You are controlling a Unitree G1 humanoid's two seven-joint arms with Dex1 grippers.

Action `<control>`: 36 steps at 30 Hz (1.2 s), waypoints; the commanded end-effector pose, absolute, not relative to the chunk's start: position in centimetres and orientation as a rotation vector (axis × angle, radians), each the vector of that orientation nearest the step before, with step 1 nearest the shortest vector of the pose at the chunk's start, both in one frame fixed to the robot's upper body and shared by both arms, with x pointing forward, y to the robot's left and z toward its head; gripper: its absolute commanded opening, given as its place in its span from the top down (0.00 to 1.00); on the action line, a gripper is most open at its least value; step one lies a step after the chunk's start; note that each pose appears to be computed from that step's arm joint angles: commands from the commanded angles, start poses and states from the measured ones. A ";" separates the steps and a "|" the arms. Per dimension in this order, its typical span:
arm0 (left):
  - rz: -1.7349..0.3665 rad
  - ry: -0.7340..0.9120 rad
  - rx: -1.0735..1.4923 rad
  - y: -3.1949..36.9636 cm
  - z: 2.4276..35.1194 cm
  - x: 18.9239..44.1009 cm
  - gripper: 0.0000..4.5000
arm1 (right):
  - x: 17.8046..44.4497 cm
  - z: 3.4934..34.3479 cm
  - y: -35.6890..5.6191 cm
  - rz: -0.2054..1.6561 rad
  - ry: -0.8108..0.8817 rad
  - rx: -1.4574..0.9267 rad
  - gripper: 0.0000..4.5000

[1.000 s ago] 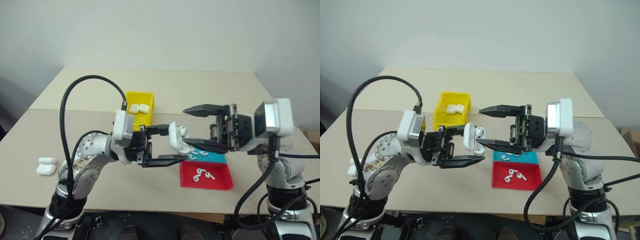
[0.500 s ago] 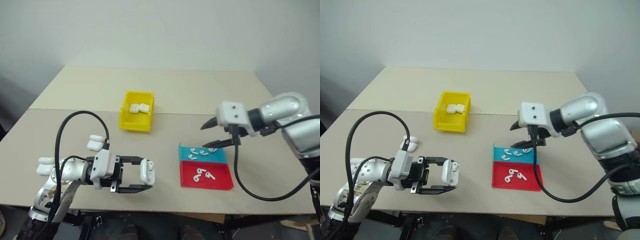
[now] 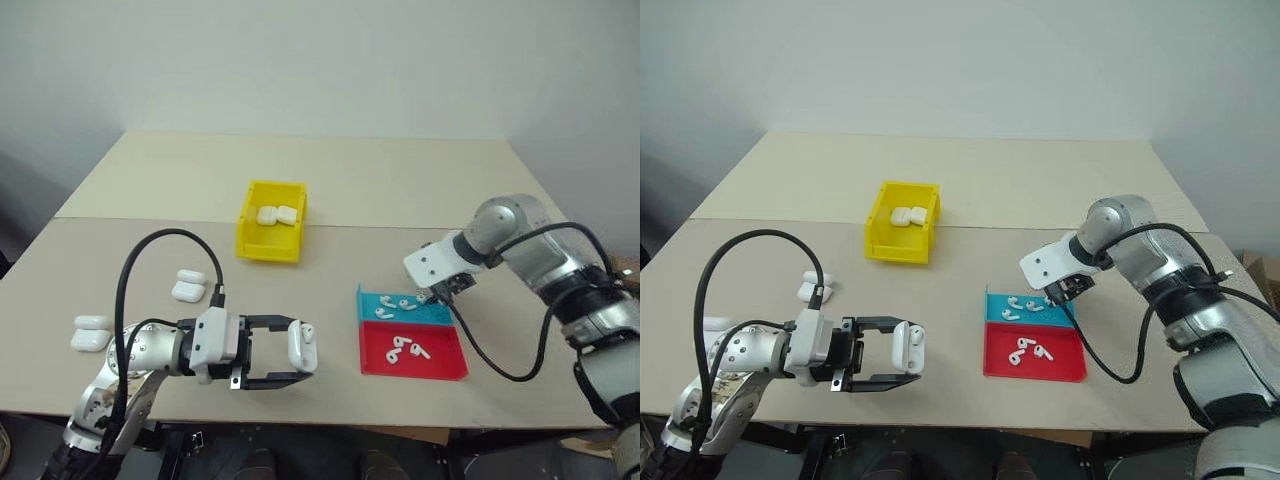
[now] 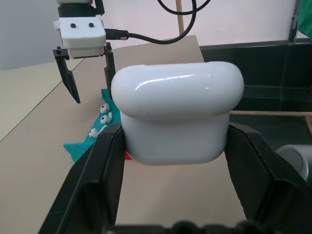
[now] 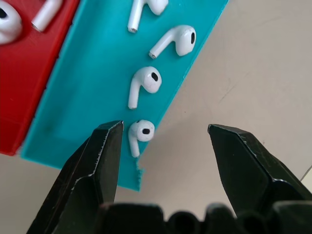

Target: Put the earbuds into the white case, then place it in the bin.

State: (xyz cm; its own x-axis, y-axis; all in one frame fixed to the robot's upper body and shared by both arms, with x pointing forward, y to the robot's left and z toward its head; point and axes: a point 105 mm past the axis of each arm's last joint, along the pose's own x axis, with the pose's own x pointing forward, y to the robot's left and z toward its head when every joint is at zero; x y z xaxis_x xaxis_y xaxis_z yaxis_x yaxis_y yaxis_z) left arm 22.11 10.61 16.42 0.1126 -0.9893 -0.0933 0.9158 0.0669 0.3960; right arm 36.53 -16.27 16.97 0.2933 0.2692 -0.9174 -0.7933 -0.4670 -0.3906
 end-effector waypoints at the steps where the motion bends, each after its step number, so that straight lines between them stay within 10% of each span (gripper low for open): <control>1: -1.465 -0.269 0.432 10.2 17.2 21.5 0.38 | 36.8 17.3 -16.3 1.385 0.497 -1.648 0.26; 17: -1.448 -0.272 0.443 10.0 17.2 21.6 0.38 | 37.9 15.7 -16.8 1.388 0.536 -1.721 0.26; 23: -1.450 -0.273 0.446 9.9 17.3 21.5 0.38 | 37.8 15.8 -16.7 1.409 0.523 -1.709 0.61; 36: -1.452 -0.270 0.456 9.9 17.2 21.6 0.38 | 37.9 15.6 -17.2 1.403 0.531 -1.746 0.61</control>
